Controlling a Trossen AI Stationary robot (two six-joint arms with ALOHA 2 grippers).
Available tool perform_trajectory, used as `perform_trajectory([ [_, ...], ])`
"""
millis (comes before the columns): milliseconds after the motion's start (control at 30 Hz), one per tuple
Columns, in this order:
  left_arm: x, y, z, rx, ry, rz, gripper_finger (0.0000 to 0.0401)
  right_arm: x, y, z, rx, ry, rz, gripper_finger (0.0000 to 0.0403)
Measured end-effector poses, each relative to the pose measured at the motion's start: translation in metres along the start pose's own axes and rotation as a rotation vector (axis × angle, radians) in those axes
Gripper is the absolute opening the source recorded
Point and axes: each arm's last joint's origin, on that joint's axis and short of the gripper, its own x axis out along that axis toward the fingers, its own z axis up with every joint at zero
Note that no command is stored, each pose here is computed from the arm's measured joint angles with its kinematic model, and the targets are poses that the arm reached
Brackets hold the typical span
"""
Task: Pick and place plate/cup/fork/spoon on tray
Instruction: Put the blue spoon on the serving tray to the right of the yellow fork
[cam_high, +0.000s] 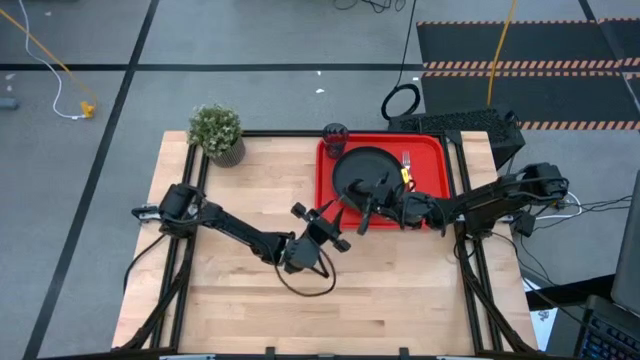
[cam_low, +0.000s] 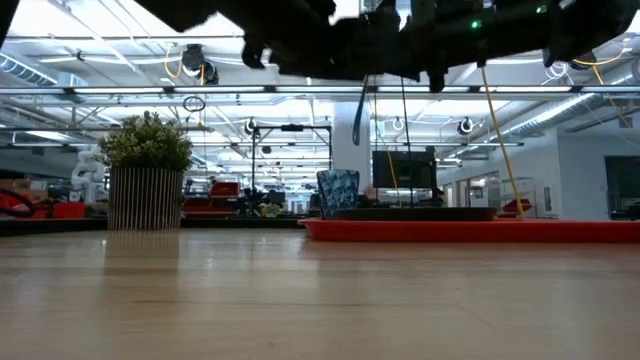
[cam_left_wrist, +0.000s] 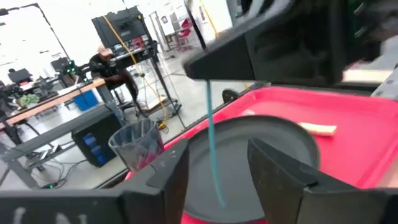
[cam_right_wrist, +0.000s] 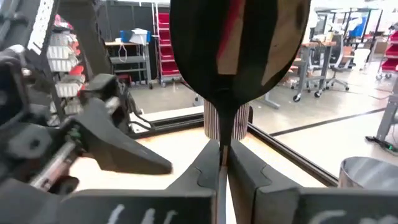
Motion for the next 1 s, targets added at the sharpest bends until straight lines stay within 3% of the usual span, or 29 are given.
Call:
perform_trajectory([
  [167, -0.019, 0.005, 0.016, 0.027, -0.005, 0.029, 0.0181, -0.013, -0.009, 0.010, 0.037, 0.069, -0.032, 0.0004],
  [367, -0.029, 0.018, 0.026, 0.094, 0.024, 0.061, 0.0165, -0.033, -0.020, 0.018, 0.123, 0.175, -0.077, 0.0004],
  [667, -0.031, 0.025, 0.012, 0.095, 0.078, 0.065, 0.0154, -0.063, -0.047, 0.024, 0.305, 0.305, -0.182, 0.0004],
  [1000, -0.034, 0.026, 0.007, 0.108, 0.091, 0.062, 0.0154, -0.088, -0.076, 0.019, 0.375, 0.457, -0.303, 0.0004],
])
